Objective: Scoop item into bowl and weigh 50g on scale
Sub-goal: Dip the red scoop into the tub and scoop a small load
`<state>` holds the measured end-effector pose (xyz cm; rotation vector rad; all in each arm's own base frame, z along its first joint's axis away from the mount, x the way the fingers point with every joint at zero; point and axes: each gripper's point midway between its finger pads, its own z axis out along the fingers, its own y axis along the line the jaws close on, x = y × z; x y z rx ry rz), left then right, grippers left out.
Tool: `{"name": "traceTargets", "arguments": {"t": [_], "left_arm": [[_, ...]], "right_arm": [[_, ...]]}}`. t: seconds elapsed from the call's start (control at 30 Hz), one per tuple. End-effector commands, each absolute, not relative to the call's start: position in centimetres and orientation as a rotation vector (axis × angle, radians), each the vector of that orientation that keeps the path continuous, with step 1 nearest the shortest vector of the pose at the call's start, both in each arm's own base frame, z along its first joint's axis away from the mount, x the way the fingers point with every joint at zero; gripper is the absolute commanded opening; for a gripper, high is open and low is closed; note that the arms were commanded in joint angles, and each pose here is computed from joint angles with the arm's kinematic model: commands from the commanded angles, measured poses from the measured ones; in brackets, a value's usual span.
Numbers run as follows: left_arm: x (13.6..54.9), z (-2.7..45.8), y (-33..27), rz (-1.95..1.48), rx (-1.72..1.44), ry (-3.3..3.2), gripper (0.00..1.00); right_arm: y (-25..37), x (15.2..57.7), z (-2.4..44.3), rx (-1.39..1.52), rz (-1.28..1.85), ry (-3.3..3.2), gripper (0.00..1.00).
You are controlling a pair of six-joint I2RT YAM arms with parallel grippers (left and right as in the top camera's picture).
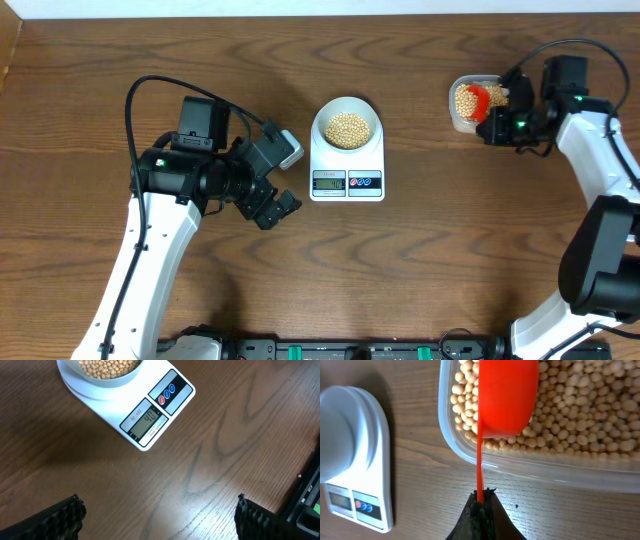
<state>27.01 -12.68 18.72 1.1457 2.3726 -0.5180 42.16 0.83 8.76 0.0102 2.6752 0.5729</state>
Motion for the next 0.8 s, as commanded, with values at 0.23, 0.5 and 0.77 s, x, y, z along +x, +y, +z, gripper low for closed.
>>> {"name": "traceTargets", "arguments": {"t": [0.23,0.5,0.77], "left_arm": [[27.1,19.4,-12.4,-0.489,1.152,2.350,0.98],[27.1,19.4,-12.4,-0.489,1.152,2.350,0.98],[27.1,19.4,-12.4,-0.489,1.152,2.350,0.98]], "right_arm": [[-1.6,42.7,11.1,0.081,0.806,2.534,0.01],[-2.6,42.1,12.0,0.098,0.924,2.461,0.01],[-3.0,41.2,12.8,0.071,1.019,2.402,0.01]]}}
